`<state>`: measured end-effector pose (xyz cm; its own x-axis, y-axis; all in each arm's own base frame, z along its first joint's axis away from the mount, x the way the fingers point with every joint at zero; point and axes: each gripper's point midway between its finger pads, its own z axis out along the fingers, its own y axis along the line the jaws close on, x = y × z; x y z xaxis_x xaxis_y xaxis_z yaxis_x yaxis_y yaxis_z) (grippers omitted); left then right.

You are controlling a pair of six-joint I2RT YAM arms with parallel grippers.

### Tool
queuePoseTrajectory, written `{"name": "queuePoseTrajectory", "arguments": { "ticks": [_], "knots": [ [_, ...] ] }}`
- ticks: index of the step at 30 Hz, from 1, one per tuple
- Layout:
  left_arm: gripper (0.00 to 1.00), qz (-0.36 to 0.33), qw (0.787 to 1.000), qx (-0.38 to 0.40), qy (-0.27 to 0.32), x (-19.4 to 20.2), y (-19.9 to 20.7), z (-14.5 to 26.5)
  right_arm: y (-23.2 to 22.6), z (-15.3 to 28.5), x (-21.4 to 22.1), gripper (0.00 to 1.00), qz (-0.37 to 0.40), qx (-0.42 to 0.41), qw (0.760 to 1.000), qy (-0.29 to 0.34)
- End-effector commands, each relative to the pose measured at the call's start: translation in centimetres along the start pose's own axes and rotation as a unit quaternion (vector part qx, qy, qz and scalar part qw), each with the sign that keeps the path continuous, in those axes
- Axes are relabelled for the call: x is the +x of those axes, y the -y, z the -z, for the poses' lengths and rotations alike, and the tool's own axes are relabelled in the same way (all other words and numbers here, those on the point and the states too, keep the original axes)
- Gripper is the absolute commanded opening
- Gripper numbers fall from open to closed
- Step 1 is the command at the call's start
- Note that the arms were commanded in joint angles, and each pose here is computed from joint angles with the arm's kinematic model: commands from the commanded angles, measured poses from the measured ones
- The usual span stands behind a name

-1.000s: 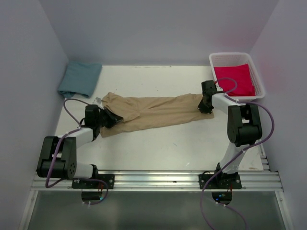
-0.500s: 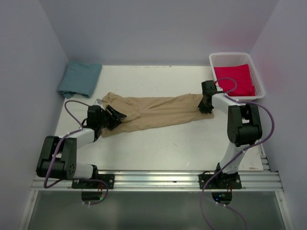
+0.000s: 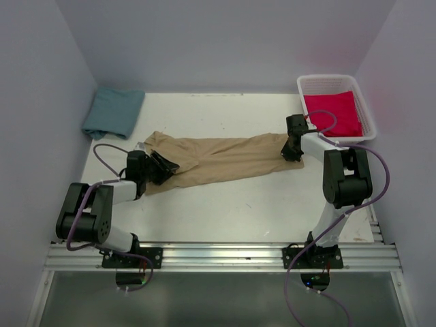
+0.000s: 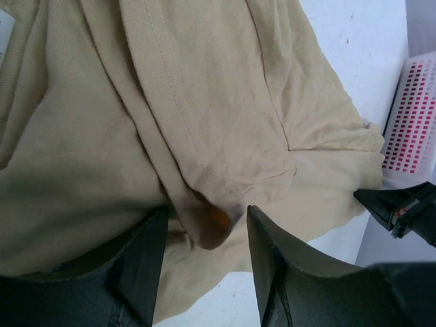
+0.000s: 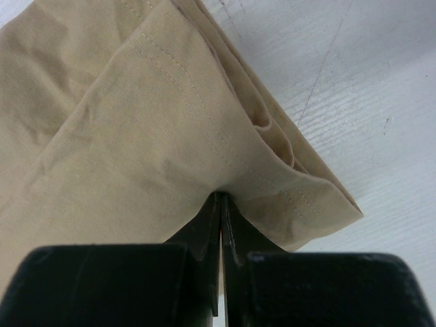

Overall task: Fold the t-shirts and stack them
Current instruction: Fold the other side of the tshirt into a rectangle

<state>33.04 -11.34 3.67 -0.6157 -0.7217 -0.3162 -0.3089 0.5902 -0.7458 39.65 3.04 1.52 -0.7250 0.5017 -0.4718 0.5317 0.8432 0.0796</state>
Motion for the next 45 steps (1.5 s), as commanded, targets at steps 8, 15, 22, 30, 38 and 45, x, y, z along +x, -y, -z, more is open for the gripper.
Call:
{"name": "queuePoseTrajectory", "arguments": {
  "ticks": [8, 15, 22, 30, 38, 45],
  "knots": [
    [0.36, 0.005, 0.998, 0.058, 0.034, -1.8, 2.7, -0.9, 4.6, -2.0, 4.0, 0.00, 0.031, 0.080, 0.995, -0.059],
    [0.26, 0.003, 0.997, 0.072, 0.040, -2.3, 3.8, -0.7, 4.7, -2.0, 4.0, 0.00, 0.030, 0.081, 0.995, -0.058],
    [0.00, 0.012, 0.996, 0.087, 0.026, -2.0, 4.2, -1.2, 4.6, -2.0, 4.0, 0.00, 0.030, 0.081, 0.995, -0.058],
    [0.00, -0.015, 0.992, 0.117, 0.046, -4.7, 7.9, -1.4, 4.7, -2.0, 4.1, 0.00, 0.031, 0.082, 0.994, -0.058],
    [0.00, -0.035, 0.994, 0.105, 0.023, -6.2, 8.7, -5.1, 4.6, -2.0, 4.0, 0.00, 0.030, 0.081, 0.995, -0.059],
    [0.00, -0.039, 0.993, 0.109, -0.008, -6.3, 9.0, -8.6, 4.5, -2.0, 4.0, 0.00, 0.032, 0.079, 0.995, -0.060]
  ]
}}
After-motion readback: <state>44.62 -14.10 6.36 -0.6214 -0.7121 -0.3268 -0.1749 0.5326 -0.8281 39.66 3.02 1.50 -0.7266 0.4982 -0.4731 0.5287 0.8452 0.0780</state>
